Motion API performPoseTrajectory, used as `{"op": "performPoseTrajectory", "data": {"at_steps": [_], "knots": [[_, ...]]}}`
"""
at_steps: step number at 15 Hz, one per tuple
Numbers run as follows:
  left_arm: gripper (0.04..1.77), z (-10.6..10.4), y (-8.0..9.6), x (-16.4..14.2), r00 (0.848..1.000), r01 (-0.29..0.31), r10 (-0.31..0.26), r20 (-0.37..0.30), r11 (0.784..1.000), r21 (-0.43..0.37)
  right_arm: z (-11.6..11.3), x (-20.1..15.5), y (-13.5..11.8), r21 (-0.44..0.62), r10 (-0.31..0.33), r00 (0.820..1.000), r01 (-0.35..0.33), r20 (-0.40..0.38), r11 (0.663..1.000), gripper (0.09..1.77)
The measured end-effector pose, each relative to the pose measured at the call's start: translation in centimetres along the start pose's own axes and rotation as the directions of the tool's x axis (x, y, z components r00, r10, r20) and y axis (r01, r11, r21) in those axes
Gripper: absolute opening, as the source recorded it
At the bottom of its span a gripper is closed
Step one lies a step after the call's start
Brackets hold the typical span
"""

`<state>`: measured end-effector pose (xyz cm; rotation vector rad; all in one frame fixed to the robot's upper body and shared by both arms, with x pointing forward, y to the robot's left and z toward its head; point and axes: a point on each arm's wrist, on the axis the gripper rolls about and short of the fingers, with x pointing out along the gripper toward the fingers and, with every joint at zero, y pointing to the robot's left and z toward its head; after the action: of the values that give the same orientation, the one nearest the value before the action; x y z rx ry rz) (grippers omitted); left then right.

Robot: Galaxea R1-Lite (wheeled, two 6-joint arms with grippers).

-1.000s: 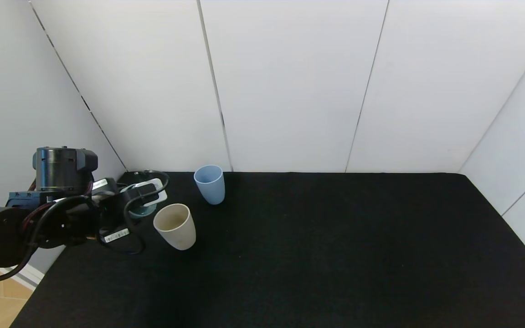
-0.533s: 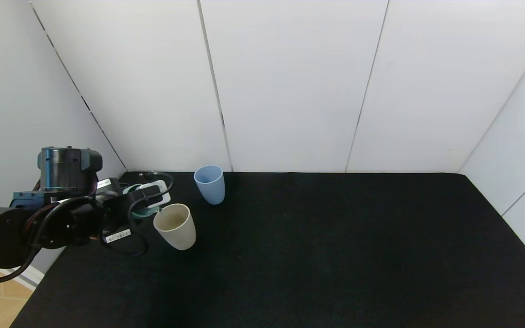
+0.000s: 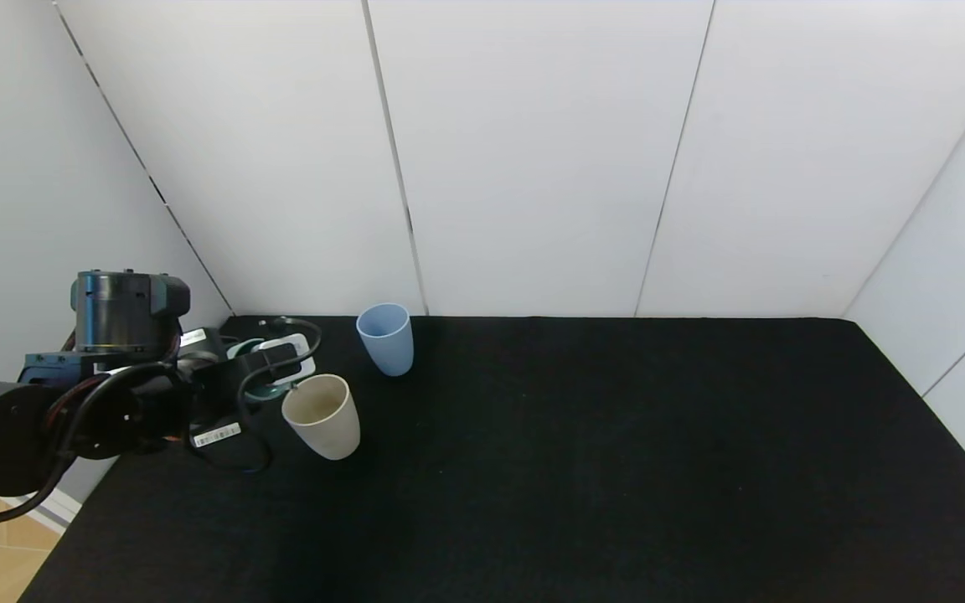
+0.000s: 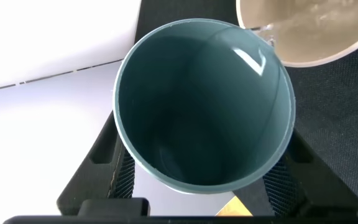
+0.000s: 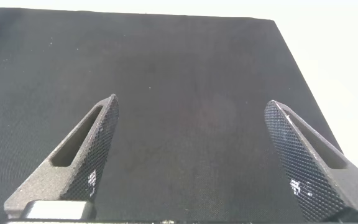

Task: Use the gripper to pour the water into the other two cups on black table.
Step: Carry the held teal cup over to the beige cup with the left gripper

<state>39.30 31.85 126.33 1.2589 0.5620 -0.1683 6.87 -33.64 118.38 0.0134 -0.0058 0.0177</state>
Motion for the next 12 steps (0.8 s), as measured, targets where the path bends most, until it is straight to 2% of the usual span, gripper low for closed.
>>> {"op": "performPoseTrajectory", "data": {"at_steps": [9,12], "knots": [[1.15,0.05,-0.33,-0.13,1.000,0.011,-0.011,0.007,1.000,-0.015,0.00,0.00,0.00,0.000,0.000,1.000,0.000,0.000,1.000,1.71],[1.15,-0.17,-0.19,-0.26,1.000,0.018,-0.015,0.026,0.996,-0.087,0.00,0.00,0.00,0.000,0.000,1.000,0.000,0.000,1.000,1.71]]}}
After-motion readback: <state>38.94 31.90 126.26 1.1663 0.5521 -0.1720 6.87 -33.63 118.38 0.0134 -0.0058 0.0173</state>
